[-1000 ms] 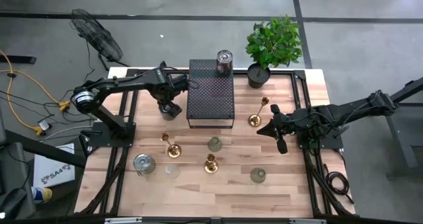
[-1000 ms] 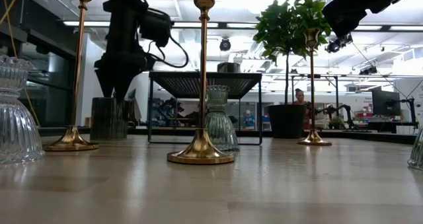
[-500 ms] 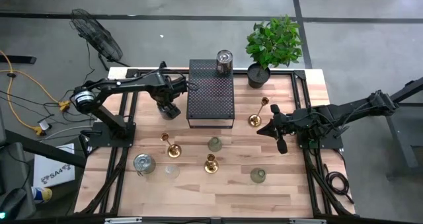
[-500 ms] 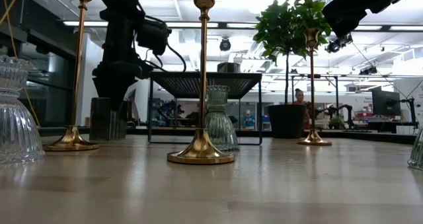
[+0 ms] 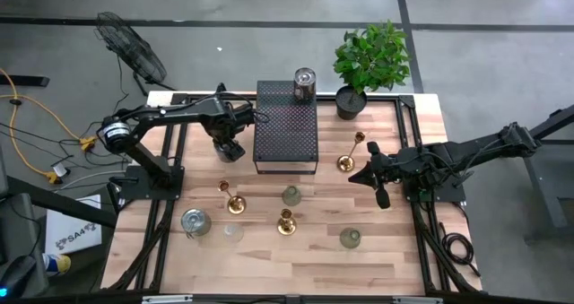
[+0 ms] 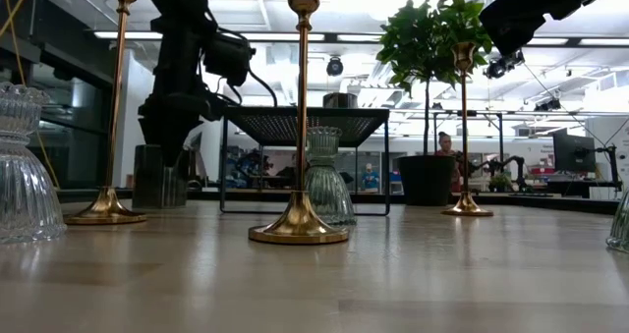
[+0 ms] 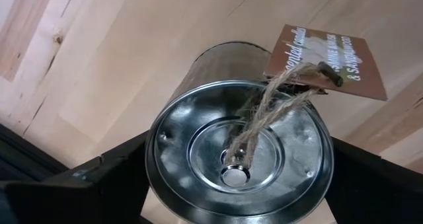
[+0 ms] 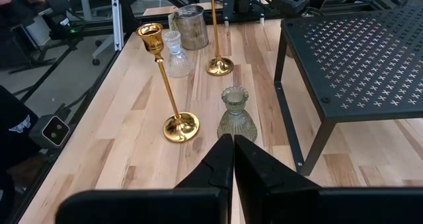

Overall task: Pick & Place candle stick holders
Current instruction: Put the top silver scented candle on the shelf

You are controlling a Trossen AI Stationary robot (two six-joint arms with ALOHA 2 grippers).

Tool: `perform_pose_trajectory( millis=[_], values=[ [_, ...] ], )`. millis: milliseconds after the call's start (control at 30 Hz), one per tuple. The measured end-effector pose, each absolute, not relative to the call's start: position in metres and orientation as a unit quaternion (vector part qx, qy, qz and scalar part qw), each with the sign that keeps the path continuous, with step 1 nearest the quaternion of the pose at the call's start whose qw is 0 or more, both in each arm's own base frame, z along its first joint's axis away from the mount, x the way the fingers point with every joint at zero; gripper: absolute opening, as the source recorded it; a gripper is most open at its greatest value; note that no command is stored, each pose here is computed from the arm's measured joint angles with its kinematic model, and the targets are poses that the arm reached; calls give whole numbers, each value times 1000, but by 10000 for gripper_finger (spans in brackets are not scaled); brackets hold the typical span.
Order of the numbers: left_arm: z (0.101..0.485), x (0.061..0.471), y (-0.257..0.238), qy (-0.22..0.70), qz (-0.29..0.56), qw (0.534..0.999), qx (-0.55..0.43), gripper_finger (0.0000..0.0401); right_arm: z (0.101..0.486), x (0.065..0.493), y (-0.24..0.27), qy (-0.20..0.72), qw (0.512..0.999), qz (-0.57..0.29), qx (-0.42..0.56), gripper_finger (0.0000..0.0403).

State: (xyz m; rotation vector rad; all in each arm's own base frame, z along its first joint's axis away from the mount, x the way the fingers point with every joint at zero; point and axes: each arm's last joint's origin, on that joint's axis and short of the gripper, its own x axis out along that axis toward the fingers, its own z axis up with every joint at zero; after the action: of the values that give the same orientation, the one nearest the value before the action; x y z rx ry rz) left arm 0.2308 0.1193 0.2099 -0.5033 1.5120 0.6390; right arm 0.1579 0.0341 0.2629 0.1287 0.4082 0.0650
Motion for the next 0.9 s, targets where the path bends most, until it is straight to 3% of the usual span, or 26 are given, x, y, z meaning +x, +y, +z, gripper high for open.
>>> perform_pose_trajectory(
  millis=[400, 900],
  values=[
    [219, 233, 120, 677, 275, 643, -227, 349, 263, 158, 34, 202, 977, 32, 64, 4],
    [330, 228, 149, 619, 350, 667, -223, 349, 263, 158, 34, 202, 977, 32, 64, 4]
  ],
)
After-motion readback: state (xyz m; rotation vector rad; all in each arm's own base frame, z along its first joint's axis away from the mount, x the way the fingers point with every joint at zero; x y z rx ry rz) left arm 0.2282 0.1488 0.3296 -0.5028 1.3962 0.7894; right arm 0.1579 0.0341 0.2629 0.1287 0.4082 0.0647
